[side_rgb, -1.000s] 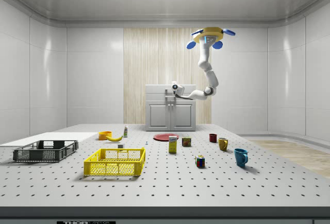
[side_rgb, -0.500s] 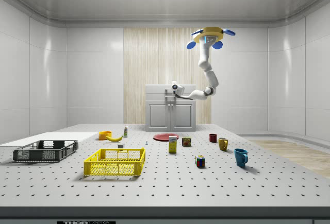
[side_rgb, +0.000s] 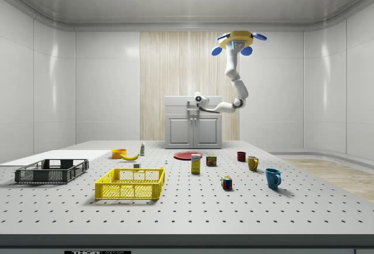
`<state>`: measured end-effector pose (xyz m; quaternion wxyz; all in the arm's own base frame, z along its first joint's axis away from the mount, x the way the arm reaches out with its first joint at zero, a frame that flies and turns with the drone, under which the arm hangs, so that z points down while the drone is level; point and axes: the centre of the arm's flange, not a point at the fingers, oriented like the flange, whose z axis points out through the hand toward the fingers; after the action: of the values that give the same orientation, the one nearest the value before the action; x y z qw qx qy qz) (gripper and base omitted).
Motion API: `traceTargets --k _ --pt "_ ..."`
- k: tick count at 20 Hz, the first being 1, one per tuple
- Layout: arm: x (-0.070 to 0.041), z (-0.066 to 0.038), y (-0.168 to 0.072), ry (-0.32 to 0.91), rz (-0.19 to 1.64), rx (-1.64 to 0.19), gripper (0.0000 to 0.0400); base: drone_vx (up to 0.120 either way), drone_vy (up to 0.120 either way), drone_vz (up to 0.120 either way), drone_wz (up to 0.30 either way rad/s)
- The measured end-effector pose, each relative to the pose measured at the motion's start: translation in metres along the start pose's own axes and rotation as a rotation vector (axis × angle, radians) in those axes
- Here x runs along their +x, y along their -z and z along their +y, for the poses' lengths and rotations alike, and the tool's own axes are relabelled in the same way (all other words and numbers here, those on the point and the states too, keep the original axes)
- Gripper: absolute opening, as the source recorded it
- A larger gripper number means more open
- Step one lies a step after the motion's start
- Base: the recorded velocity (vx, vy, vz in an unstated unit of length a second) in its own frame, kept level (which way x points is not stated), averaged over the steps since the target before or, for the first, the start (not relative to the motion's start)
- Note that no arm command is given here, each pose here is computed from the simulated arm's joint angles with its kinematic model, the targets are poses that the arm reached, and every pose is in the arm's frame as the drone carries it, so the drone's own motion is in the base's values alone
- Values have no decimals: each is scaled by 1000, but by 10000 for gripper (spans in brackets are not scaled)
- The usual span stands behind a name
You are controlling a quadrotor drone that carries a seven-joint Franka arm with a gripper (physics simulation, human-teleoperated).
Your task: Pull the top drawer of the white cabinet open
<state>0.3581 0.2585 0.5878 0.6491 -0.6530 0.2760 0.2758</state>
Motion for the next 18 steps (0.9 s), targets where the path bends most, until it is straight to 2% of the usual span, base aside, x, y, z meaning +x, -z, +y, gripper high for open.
traceTargets --k 8,9,14,15,16,17,18 --pt "1 1 20 19 -2 3 114 0 0 0 0" --pt "-2 -1 22 4 2 -2 131 0 0 0 0" --pt "0 1 33 3 -1 3 115 0 0 0 0" --pt "-1 0 36 -4 1 -1 130 0 0 0 0" --pt "-8 -4 40 -1 17 -18 180 0 0 0 0" --pt "0 -1 44 42 16 -15 165 0 0 0 0" --pt "0 0 46 41 13 -11 152 0 0 0 0"
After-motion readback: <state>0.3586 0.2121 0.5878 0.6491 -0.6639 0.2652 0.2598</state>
